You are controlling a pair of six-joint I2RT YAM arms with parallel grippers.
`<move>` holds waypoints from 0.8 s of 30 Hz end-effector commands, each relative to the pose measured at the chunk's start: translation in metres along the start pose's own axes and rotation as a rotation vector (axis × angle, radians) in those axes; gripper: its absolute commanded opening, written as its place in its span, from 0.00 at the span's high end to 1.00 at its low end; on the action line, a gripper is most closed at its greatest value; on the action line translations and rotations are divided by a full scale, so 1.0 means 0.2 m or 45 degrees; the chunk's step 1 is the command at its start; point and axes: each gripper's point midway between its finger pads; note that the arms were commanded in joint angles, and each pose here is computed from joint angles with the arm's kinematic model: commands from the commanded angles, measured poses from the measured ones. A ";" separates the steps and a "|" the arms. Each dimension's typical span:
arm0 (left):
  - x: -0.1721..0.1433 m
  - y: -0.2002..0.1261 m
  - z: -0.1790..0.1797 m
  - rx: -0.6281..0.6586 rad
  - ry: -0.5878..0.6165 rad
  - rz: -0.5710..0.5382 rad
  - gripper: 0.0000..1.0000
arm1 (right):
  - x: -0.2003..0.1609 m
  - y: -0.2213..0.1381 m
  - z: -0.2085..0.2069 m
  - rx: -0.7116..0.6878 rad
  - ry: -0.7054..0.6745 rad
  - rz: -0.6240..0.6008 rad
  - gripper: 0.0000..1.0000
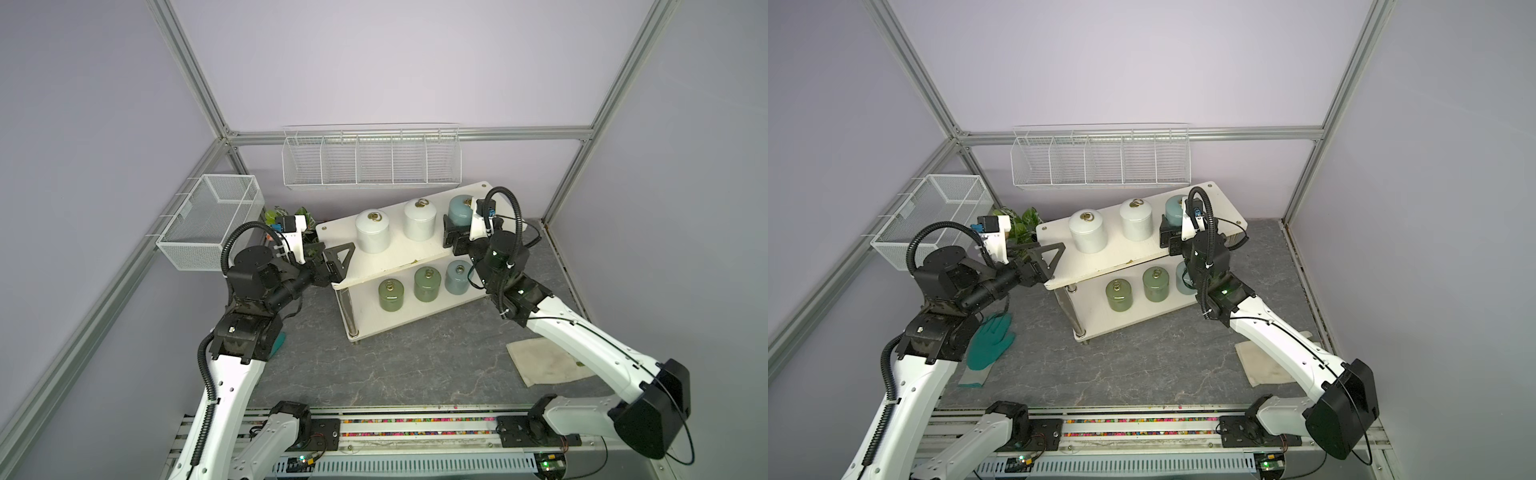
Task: Remove the tea canisters from the shelf
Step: Pick up the tea canister from the shelf.
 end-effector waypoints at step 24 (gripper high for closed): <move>0.01 0.03 0.00 -0.007 0.041 -0.002 0.00 | -0.04 -0.01 -0.03 -0.007 -0.087 0.043 0.37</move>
Point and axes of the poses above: each gripper's point midway between its finger pads, its own y axis out along the fingers, its own z axis along the line the jaws close on, x = y × z, and after that the axes turned 3 degrees about -y, right-handed
